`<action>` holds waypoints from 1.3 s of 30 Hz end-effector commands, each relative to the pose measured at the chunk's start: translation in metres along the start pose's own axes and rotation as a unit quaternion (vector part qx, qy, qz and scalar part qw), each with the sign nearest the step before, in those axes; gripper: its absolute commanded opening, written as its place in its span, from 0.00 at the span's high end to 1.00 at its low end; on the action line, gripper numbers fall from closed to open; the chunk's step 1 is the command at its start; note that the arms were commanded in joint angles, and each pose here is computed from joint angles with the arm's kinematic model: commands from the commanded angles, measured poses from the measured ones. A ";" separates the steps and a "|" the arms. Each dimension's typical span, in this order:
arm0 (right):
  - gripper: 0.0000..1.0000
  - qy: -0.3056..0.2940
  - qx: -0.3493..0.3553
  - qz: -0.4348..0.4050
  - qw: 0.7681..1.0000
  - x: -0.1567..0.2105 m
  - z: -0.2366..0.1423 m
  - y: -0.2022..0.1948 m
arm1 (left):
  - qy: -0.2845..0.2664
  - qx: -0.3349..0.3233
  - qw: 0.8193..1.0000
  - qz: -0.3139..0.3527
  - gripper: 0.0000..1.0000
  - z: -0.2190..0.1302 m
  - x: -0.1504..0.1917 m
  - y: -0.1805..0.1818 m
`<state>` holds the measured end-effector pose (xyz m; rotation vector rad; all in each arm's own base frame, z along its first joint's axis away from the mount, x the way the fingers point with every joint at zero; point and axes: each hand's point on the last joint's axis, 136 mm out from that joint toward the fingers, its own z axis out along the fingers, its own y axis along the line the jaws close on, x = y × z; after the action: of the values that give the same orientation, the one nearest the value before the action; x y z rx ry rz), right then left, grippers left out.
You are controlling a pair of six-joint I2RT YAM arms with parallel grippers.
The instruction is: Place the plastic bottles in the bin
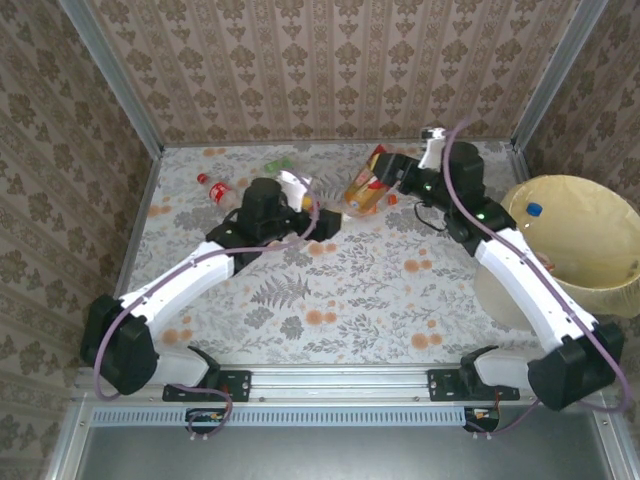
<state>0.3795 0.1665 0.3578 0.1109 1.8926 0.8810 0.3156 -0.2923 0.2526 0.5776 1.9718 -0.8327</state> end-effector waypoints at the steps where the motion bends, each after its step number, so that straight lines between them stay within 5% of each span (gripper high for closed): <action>1: 0.52 -0.051 0.055 -0.043 0.996 -0.029 -0.035 -0.012 | -0.060 -0.023 0.996 -0.056 0.00 -0.018 -0.023 0.021; 11: 0.54 -0.151 0.178 -0.123 0.965 -0.083 -0.126 -0.027 | -0.091 -0.137 0.979 -0.121 0.00 -0.039 -0.014 0.077; 21: 0.54 -0.204 0.349 -0.211 0.890 -0.126 -0.214 -0.034 | -0.079 -0.154 0.976 -0.133 0.00 -0.038 -0.008 0.086; 39: 0.53 -0.091 0.577 -0.157 0.796 -0.115 -0.296 -0.115 | -0.066 -0.158 0.975 -0.140 0.00 -0.033 -0.001 0.091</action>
<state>0.2463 -0.1078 0.4581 0.5175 1.8313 -0.4817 0.3557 -0.2125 0.2414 0.0909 2.0131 -0.6936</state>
